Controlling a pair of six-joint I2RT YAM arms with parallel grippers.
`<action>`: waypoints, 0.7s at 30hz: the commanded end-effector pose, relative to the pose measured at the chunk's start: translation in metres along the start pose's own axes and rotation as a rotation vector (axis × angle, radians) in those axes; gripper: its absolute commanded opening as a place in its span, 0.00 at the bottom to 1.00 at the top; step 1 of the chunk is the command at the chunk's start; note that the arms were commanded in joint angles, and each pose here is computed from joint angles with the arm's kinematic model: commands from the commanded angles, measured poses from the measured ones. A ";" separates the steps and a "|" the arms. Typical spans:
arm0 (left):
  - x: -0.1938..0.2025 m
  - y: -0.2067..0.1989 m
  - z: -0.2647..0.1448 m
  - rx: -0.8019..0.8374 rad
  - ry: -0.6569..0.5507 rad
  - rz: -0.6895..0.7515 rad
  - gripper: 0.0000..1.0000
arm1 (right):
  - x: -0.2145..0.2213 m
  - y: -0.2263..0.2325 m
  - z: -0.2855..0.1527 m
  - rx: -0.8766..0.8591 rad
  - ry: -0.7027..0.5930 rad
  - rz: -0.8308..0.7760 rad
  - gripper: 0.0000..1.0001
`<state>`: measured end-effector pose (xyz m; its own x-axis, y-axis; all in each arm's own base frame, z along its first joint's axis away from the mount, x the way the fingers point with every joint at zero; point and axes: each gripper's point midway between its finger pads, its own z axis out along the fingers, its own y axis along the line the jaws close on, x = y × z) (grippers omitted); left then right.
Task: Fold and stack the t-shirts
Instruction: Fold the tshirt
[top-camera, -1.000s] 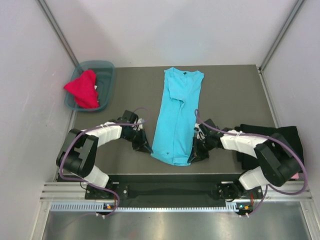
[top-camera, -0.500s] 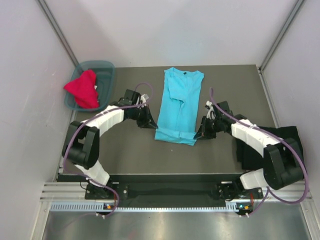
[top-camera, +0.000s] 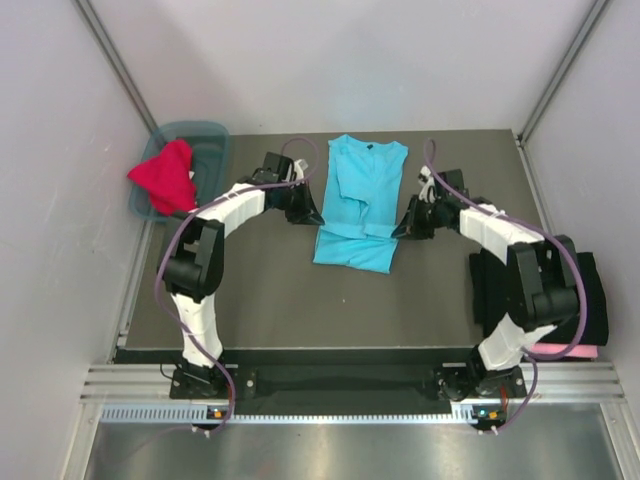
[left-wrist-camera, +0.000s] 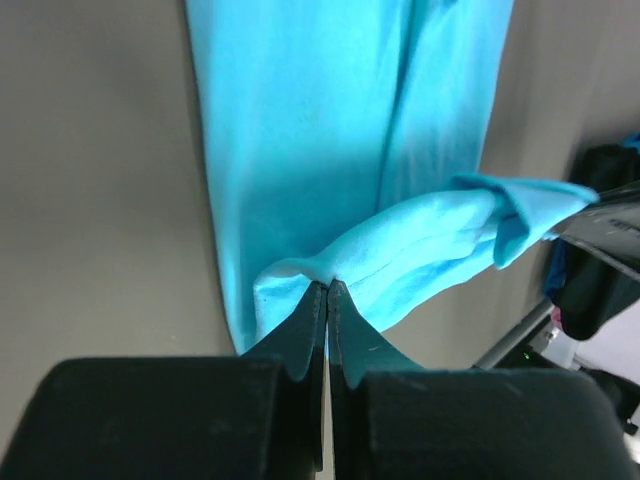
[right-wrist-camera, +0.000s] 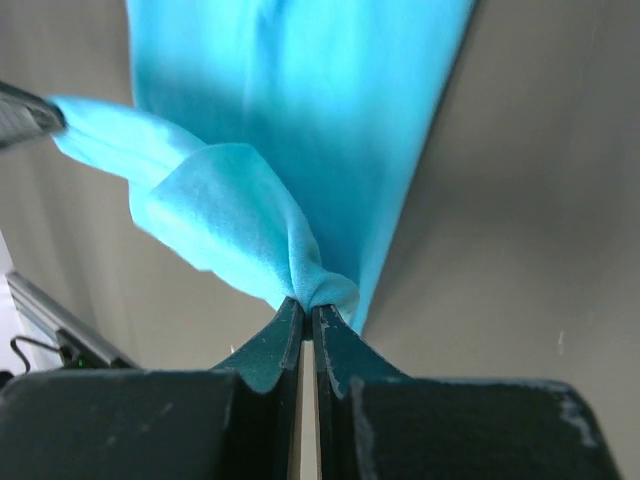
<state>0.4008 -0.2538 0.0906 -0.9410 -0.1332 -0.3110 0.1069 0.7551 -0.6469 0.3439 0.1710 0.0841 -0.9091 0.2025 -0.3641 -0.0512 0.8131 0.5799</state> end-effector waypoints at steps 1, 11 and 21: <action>-0.037 -0.007 -0.003 0.007 -0.103 0.059 0.00 | -0.052 0.013 0.001 -0.043 -0.105 -0.082 0.00; -0.079 -0.005 0.012 0.003 -0.170 0.111 0.00 | -0.080 0.003 0.027 -0.026 -0.089 -0.084 0.00; -0.091 -0.001 0.025 0.004 -0.178 0.125 0.00 | -0.093 -0.007 0.038 -0.007 -0.096 -0.093 0.00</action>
<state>0.4716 -0.2553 0.0815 -0.8961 -0.1470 -0.4188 0.1540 0.7820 -0.6040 0.4212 0.1727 0.0698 -0.8942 0.1766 -0.4113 -0.0934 0.8251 0.5572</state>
